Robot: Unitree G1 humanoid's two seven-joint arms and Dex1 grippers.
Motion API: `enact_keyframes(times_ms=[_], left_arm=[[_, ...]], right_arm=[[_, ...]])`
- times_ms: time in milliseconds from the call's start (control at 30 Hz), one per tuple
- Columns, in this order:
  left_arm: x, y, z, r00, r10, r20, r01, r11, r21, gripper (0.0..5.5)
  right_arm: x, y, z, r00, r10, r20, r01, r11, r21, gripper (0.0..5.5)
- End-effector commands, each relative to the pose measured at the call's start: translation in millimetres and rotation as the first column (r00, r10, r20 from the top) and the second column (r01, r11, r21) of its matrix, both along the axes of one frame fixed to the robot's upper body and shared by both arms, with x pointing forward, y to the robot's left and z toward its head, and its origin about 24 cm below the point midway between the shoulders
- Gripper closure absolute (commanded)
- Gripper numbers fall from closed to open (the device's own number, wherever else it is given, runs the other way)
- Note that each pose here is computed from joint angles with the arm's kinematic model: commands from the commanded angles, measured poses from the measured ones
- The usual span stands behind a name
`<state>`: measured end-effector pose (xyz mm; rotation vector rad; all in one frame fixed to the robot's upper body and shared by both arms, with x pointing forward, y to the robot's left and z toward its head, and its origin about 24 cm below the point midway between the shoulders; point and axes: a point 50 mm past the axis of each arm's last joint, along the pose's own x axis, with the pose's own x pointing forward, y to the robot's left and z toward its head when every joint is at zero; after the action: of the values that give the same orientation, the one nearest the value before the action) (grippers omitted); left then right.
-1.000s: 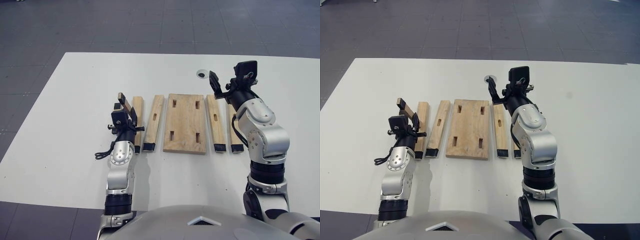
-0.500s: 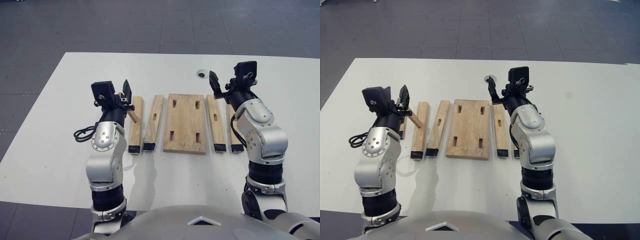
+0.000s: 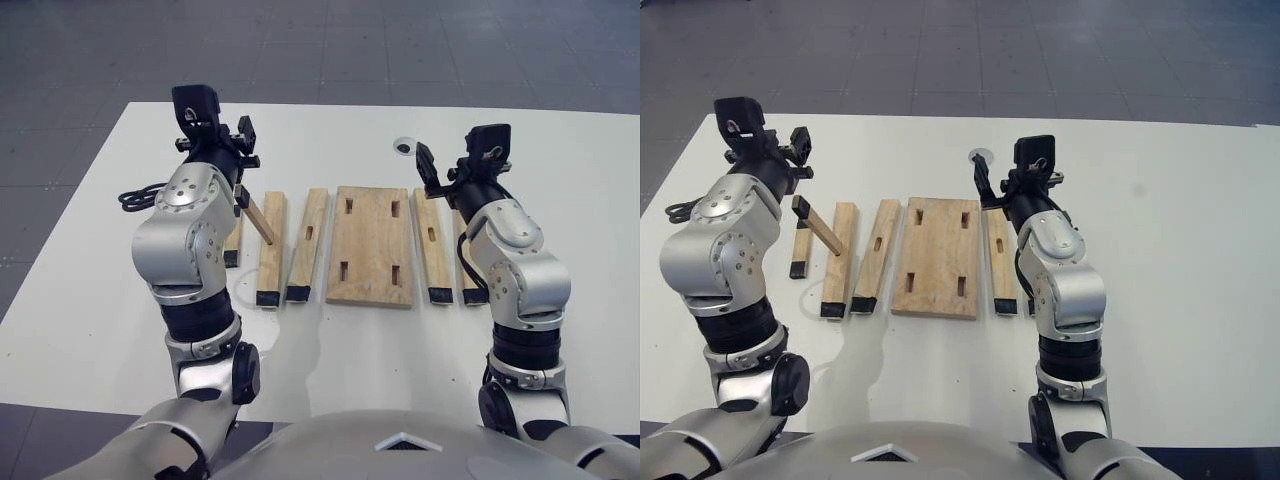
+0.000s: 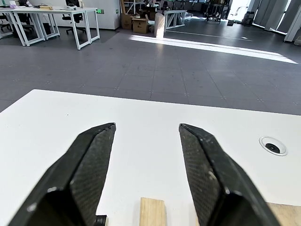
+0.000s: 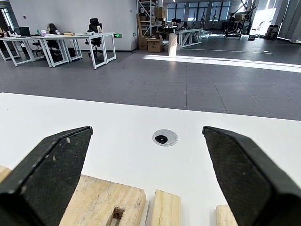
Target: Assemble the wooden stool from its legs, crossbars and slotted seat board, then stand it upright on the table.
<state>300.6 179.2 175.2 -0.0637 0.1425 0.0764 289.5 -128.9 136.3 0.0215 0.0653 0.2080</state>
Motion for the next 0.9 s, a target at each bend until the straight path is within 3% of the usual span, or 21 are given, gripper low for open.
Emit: enact_keyframes(times_ms=[33, 100, 200, 300, 367, 433, 567, 633, 700, 800, 833, 900], left_arm=[[3, -2, 77, 0.957, -0.03, 0.289, 0.029, 1.0, 0.008, 2.99], [4, 3, 88, 0.954, -0.038, 0.297, 0.037, 0.999, 0.01, 2.99], [4, 8, 1, 0.998, -0.064, -0.023, 0.061, 0.992, -0.107, 2.99], [-25, 5, -103, 0.939, -0.1, -0.329, 0.015, 0.968, -0.251, 2.99], [-45, 7, -136, 0.91, -0.081, -0.407, -0.033, 0.964, -0.264, 2.99], [-49, 10, -137, 0.921, -0.057, -0.385, -0.051, 0.962, -0.266, 2.99], [-26, 16, -96, 0.975, -0.017, -0.22, -0.038, 0.97, -0.241, 2.99], [-11, 19, -54, 0.997, 0.0, -0.077, -0.017, 0.974, -0.226, 2.99], [1, 22, 19, 0.988, 0.017, 0.152, 0.015, 0.977, -0.211, 2.99], [-15, 26, 140, 0.865, 0.03, 0.501, 0.061, 0.985, -0.163, 2.99], [-22, 27, 156, 0.845, 0.027, 0.534, 0.054, 0.989, -0.135, 2.99], [-33, 26, 149, 0.873, -0.001, 0.488, 0.045, 0.996, -0.08, 2.99]], right_arm=[[0, -1, 3, 1.0, -0.006, 0.015, 0.006, 1.0, 0.003, 1.19], [-1, -1, 3, 1.0, -0.008, 0.014, 0.008, 1.0, 0.002, 1.19], [-1, -1, 3, 1.0, -0.008, 0.012, 0.008, 1.0, 0.002, 1.19], [-2, -2, 2, 1.0, -0.016, 0.01, 0.016, 1.0, 0.007, 1.19], [-2, -3, 2, 1.0, -0.021, 0.006, 0.021, 1.0, 0.014, 1.19], [-3, -4, 1, 1.0, -0.026, 0.001, 0.026, 0.999, 0.02, 1.19], [-6, -2, -1, 1.0, -0.027, -0.009, 0.027, 0.999, 0.028, 1.19], [-6, -1, -2, 1.0, -0.026, -0.01, 0.026, 0.999, 0.029, 1.19], [-6, -1, -3, 1.0, -0.025, -0.013, 0.025, 0.999, 0.027, 1.19], [-9, -3, -6, 0.999, -0.024, -0.025, 0.025, 1.0, 0.015, 1.19], [-10, -4, -7, 0.999, -0.026, -0.03, 0.026, 1.0, 0.012, 1.19], [-12, -5, -8, 0.999, -0.025, -0.034, 0.025, 1.0, 0.009, 1.19]])
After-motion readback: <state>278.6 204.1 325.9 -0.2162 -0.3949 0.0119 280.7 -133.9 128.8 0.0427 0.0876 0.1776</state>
